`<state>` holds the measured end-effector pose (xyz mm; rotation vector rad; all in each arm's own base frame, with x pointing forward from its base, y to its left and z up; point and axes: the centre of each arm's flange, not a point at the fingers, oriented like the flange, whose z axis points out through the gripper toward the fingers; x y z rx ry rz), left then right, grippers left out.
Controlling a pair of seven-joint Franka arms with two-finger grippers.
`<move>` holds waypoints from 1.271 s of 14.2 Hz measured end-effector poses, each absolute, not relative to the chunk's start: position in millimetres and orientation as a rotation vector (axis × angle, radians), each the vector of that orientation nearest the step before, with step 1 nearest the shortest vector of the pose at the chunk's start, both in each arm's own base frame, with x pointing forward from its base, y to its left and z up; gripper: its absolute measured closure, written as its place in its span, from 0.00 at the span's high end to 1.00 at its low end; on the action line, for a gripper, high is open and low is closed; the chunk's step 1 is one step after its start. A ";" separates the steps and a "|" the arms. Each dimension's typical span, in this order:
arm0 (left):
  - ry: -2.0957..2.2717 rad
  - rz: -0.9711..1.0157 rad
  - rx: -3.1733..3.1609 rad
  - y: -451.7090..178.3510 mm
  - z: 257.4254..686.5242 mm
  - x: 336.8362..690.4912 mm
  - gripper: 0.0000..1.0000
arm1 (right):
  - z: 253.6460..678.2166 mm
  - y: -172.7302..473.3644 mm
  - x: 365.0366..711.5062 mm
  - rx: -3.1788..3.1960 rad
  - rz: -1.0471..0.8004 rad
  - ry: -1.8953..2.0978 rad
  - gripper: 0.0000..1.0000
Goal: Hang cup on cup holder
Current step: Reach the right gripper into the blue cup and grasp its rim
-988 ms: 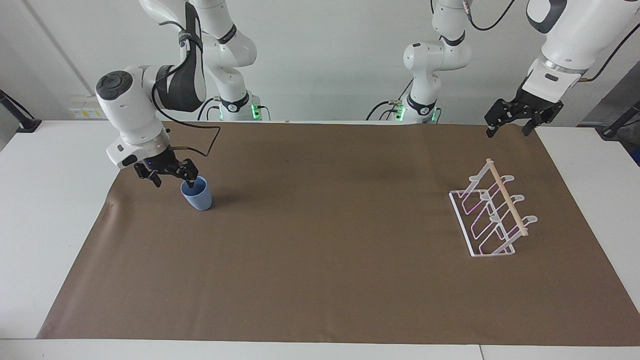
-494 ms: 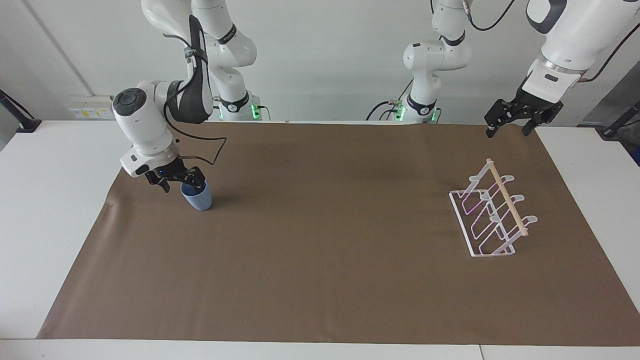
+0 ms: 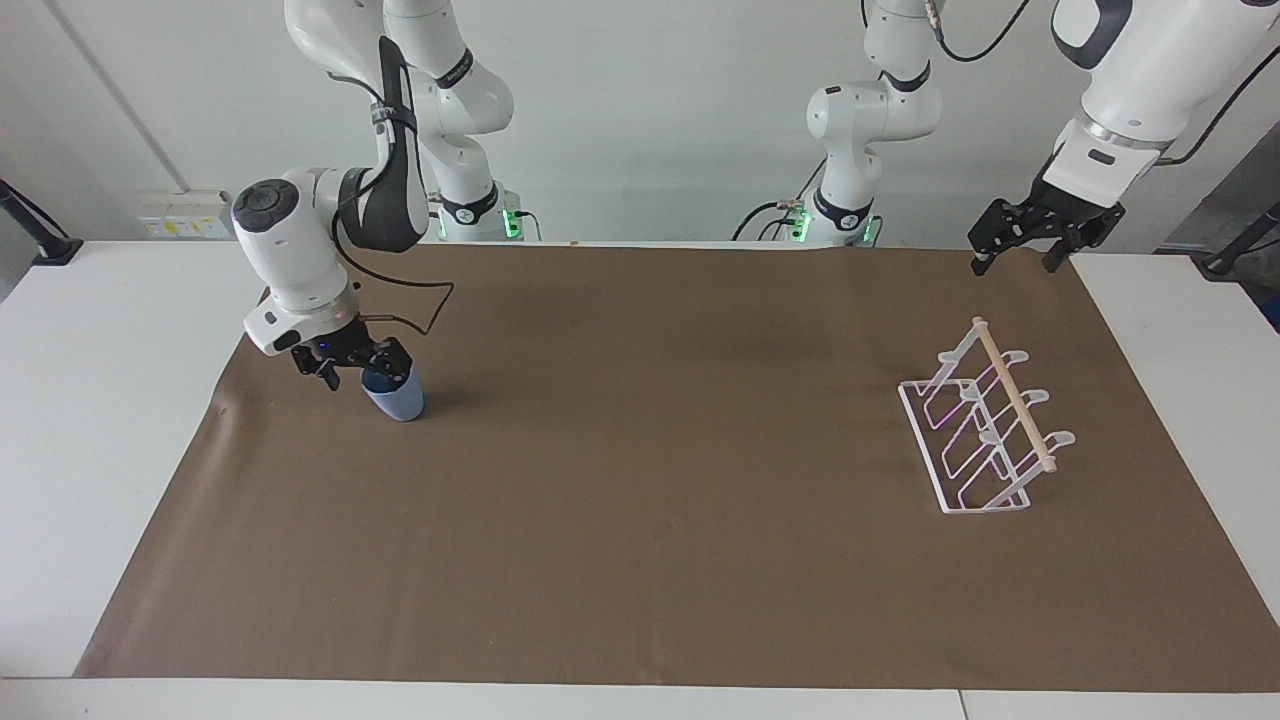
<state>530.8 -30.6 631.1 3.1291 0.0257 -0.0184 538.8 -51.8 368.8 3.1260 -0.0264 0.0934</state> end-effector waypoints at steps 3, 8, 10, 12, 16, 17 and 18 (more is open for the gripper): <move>0.026 -0.018 3.129 -30.6 631.3 530.2 1.00 | 343.9 -62.0 525.9 3.126 0.076 -0.002 1.00; 0.026 -0.021 3.129 -30.6 630.4 530.0 1.00 | 342.0 -65.9 524.4 3.125 0.079 0.013 0.94; 0.026 -0.022 3.129 -30.6 630.2 530.0 1.00 | 343.3 -64.2 525.6 3.124 0.085 0.018 0.67; 0.026 -0.023 3.129 -30.6 629.9 530.0 1.00 | 344.4 -60.8 526.8 3.124 0.090 0.028 0.46; 0.026 -0.024 3.129 -30.6 629.6 529.9 1.00 | 351.2 -59.2 531.8 3.121 0.115 0.031 0.04; 0.026 -0.024 3.129 -30.6 629.6 529.9 1.00 | 354.7 -59.4 534.4 3.120 0.127 0.031 0.04; 0.026 -0.024 3.129 -30.6 629.6 529.8 1.00 | 358.6 -59.6 537.5 3.118 0.138 0.031 0.04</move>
